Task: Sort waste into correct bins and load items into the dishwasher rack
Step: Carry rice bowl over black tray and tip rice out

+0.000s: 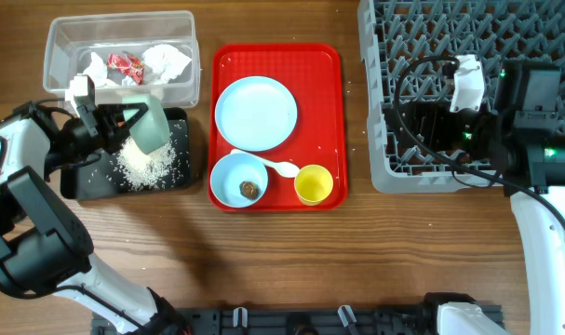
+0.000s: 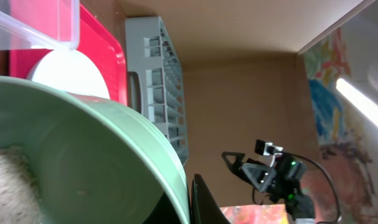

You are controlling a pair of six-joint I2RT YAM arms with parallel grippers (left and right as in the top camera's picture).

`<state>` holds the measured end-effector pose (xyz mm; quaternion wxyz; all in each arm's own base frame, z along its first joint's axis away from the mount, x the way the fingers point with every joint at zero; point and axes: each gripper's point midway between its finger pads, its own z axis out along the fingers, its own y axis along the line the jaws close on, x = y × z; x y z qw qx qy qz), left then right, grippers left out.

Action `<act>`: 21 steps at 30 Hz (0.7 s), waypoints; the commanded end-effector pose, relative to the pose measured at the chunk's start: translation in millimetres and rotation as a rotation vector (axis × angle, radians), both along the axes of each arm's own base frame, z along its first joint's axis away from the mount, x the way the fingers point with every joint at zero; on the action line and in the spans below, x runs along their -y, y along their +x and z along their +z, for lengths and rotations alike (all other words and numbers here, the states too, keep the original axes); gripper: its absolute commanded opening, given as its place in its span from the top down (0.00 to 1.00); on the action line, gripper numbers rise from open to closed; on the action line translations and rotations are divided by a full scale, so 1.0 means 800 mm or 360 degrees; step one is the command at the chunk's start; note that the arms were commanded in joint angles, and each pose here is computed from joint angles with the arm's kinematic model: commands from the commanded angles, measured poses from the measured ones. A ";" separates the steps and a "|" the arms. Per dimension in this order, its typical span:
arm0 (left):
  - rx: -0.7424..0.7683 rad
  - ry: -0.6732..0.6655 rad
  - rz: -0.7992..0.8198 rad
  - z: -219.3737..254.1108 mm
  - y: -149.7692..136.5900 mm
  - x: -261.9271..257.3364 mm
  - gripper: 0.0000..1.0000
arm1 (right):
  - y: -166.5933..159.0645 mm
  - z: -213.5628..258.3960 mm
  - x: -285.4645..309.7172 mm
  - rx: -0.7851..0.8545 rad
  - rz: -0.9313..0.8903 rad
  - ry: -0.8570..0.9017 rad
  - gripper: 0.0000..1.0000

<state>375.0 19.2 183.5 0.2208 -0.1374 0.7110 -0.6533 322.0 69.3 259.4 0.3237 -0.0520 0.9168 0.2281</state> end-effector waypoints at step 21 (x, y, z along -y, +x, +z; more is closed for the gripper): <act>-0.0236 -0.0238 0.0042 0.008 -0.005 -0.002 0.96 | 0.004 0.006 0.001 0.0005 -0.0017 0.0003 0.01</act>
